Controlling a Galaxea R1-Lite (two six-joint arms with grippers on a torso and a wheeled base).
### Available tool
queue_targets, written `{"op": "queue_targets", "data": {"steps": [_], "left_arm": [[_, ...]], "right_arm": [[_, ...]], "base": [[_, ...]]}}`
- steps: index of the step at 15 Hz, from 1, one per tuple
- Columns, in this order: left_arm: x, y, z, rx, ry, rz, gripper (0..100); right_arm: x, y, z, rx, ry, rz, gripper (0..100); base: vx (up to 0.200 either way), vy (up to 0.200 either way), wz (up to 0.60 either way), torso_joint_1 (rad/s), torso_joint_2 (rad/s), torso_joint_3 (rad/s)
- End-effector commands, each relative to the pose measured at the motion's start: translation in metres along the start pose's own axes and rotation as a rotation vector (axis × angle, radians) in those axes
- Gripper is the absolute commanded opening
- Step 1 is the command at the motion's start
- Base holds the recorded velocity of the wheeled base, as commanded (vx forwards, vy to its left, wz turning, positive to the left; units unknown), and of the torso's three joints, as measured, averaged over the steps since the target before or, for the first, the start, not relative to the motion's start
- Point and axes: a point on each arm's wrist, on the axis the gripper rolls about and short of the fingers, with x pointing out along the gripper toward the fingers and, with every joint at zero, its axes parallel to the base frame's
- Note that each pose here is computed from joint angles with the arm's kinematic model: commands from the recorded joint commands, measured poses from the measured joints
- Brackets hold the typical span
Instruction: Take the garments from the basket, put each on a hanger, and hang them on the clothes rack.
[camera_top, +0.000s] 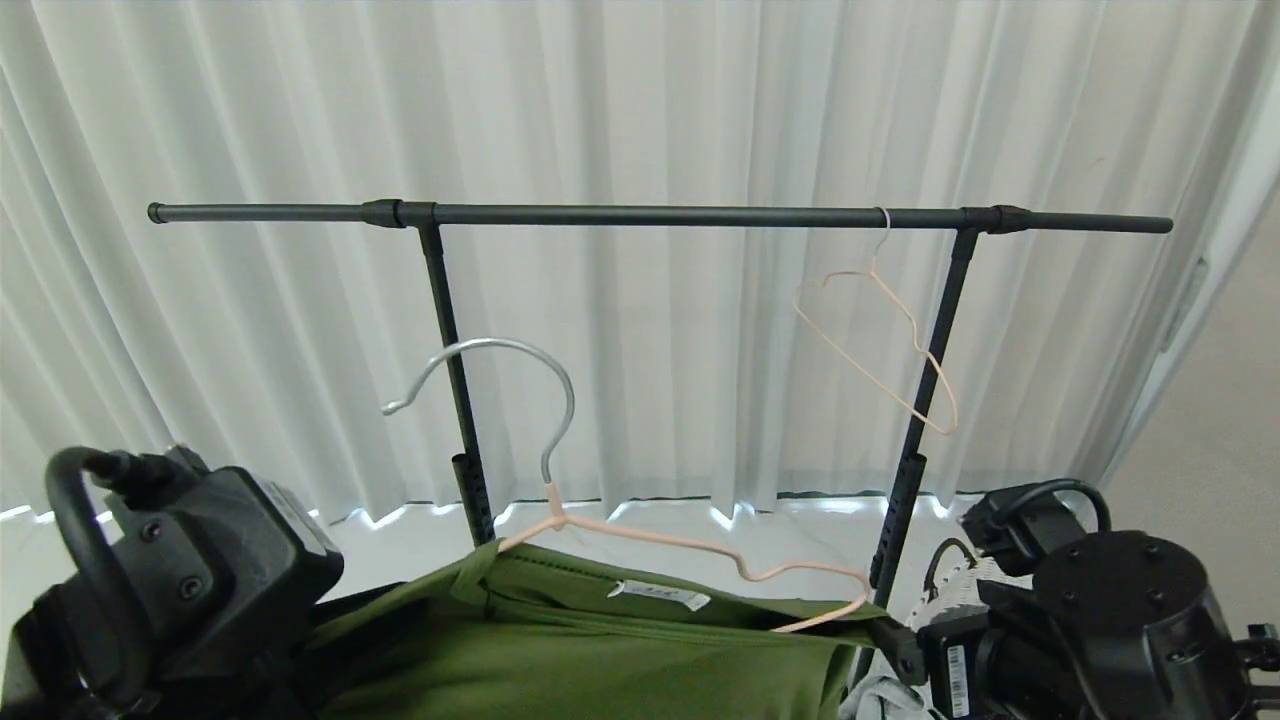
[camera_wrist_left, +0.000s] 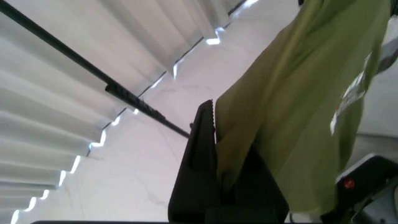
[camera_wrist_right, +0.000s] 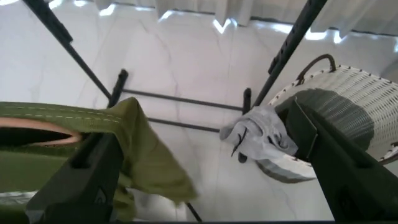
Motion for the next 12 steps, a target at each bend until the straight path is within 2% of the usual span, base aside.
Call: {"op": "queue_targets", "data": {"steps": [1, 3, 6, 8, 10, 11, 12], "left_arm": [[0.001, -0.003, -0.009, 0.021, 0.024, -0.010, 0], [0.004, -0.006, -0.017, 0.057, 0.055, -0.007, 0], [0.007, -0.007, -0.020, 0.081, 0.076, 0.013, 0], [0.008, -0.007, -0.018, 0.078, 0.077, 0.019, 0], [0.008, -0.007, -0.018, 0.070, 0.075, 0.023, 0], [0.008, -0.007, -0.018, 0.070, 0.075, 0.023, 0], [0.008, -0.006, -0.018, 0.065, 0.077, 0.040, 0]], "right_arm": [[-0.010, -0.009, 0.011, 0.048, -0.053, 0.002, 100], [-0.018, -0.012, 0.014, 0.058, -0.078, 0.015, 100], [-0.027, -0.013, 0.017, 0.016, -0.102, 0.040, 100], [-0.038, -0.004, 0.012, -0.033, -0.106, 0.115, 100], [-0.054, 0.012, 0.003, -0.090, -0.100, 0.238, 100], [-0.054, 0.012, 0.003, -0.090, -0.100, 0.238, 100], [-0.069, 0.018, -0.002, -0.146, -0.105, 0.335, 100]], "base": [[0.000, 0.000, 0.00, 0.000, 0.00, 0.000], [0.000, 0.000, 0.00, 0.000, 0.00, 0.000], [0.000, 0.000, 0.00, 0.000, 0.00, 0.000], [0.000, 0.000, 0.00, 0.000, 0.00, 0.000], [0.000, 0.000, 0.00, 0.000, 0.00, 0.000], [0.000, 0.000, 0.00, 0.000, 0.00, 0.000], [0.000, 0.000, 0.00, 0.000, 0.00, 0.000]]}}
